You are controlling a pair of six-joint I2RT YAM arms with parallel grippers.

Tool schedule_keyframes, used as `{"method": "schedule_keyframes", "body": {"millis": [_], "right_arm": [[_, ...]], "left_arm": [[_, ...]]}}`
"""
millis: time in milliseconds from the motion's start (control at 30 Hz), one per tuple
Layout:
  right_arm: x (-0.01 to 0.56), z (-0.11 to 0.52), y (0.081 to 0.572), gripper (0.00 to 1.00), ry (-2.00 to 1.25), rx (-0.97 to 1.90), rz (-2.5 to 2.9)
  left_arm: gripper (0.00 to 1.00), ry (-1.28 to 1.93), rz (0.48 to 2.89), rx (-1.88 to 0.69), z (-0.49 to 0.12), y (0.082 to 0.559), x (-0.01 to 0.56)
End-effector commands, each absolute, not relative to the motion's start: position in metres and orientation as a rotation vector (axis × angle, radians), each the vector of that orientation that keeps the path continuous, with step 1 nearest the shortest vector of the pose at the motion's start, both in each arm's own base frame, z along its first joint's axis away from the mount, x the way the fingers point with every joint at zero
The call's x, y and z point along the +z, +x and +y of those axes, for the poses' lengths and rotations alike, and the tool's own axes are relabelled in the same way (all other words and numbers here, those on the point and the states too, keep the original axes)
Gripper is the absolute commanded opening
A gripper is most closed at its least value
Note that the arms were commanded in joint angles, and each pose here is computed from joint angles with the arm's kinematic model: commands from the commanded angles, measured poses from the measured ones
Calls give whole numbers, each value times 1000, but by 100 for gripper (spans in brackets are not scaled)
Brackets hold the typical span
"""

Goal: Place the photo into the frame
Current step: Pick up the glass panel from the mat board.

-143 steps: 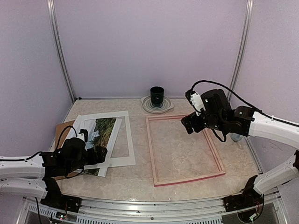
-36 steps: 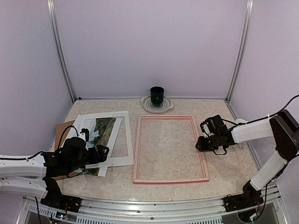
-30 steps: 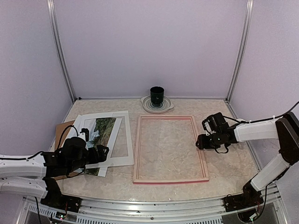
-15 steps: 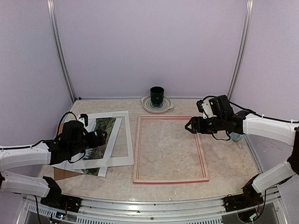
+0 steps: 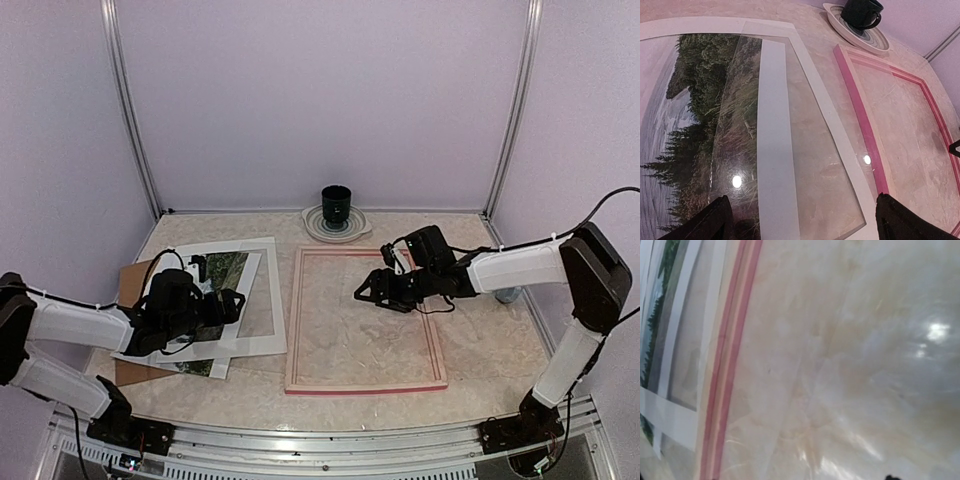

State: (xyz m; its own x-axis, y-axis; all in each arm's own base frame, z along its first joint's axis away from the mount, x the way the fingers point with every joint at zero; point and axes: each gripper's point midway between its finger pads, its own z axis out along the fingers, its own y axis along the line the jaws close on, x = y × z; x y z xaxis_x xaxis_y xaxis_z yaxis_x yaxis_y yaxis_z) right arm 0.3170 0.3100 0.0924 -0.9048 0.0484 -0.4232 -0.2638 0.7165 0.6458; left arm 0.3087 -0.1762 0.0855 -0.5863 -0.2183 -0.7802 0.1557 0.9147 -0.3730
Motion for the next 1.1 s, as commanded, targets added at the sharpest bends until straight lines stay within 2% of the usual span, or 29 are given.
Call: {"method": "schedule_keyframes", "body": {"millis": [0,400,1067], "right_arm": [[104,342,326,72,-136,1185,2452],[68,372,331,71,-18,1303,2504],[55,404,332,67,36,1500,2463]], "left_arm": [[99,5,2078,-559,-184,312,94],[99,78,2089,-608,-189,305,74],[99,77,2137,-711,-194,300,55]]}}
